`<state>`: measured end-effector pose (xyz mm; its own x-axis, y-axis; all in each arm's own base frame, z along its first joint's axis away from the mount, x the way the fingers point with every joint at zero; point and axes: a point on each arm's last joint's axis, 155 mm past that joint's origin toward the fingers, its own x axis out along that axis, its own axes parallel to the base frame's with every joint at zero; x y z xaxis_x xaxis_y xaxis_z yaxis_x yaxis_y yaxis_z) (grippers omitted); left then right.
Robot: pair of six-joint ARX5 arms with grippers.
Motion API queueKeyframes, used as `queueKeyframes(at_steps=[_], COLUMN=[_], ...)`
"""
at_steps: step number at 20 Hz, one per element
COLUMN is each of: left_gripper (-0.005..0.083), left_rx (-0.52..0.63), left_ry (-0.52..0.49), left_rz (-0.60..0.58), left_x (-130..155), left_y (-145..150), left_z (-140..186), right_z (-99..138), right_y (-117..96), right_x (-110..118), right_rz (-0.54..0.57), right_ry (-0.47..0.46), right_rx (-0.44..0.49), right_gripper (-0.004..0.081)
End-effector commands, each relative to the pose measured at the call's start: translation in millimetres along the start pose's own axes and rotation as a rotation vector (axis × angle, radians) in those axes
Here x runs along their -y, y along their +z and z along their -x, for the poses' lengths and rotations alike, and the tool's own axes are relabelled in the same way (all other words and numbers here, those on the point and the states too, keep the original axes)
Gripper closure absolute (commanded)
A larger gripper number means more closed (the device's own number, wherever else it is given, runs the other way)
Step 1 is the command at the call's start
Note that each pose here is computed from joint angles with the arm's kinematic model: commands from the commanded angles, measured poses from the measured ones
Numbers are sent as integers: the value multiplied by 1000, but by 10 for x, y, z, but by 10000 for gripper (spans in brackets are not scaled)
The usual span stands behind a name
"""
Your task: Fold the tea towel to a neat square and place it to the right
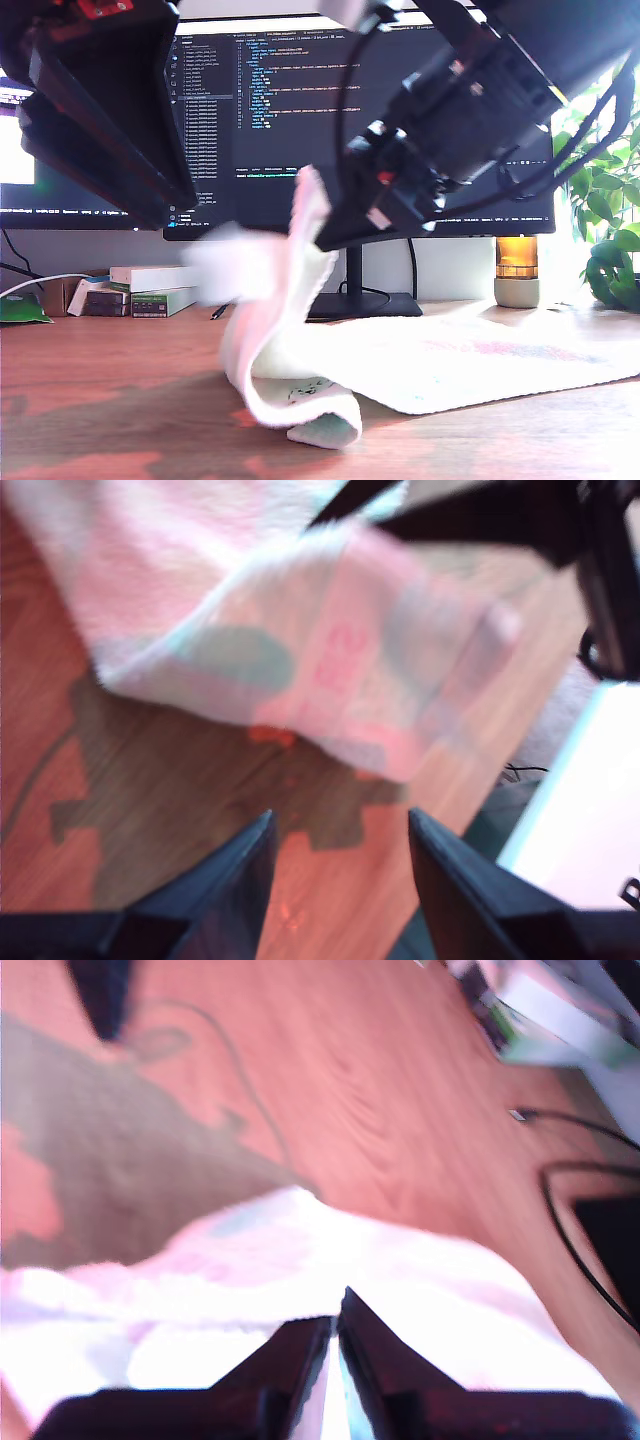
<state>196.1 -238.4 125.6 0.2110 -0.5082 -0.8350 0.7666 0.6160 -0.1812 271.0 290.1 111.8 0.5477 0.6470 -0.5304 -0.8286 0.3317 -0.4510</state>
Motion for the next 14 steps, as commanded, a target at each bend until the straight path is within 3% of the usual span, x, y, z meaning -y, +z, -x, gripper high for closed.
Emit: queueKeyframes(at_steps=[1,4,8,14], left_gripper=[451,561,579,579], left_rx=[7,99,265,322], left_ry=[5,-8,16,-19], left_rz=[-6,-13,47,64], left_x=[7,92,75,220], left_y=[-85,-149,-95,-97], left_z=[-67,-27,80,-177], right_z=[-20,-10,31,102], right_y=[14,19,82,143], right_x=[64,179,469,767], right_rz=[-6,-17,-40,-63], right_ry=[-13,-37,-87,-131], right_rx=[2,2,2,-11], right_gripper=[781,781,781,781])
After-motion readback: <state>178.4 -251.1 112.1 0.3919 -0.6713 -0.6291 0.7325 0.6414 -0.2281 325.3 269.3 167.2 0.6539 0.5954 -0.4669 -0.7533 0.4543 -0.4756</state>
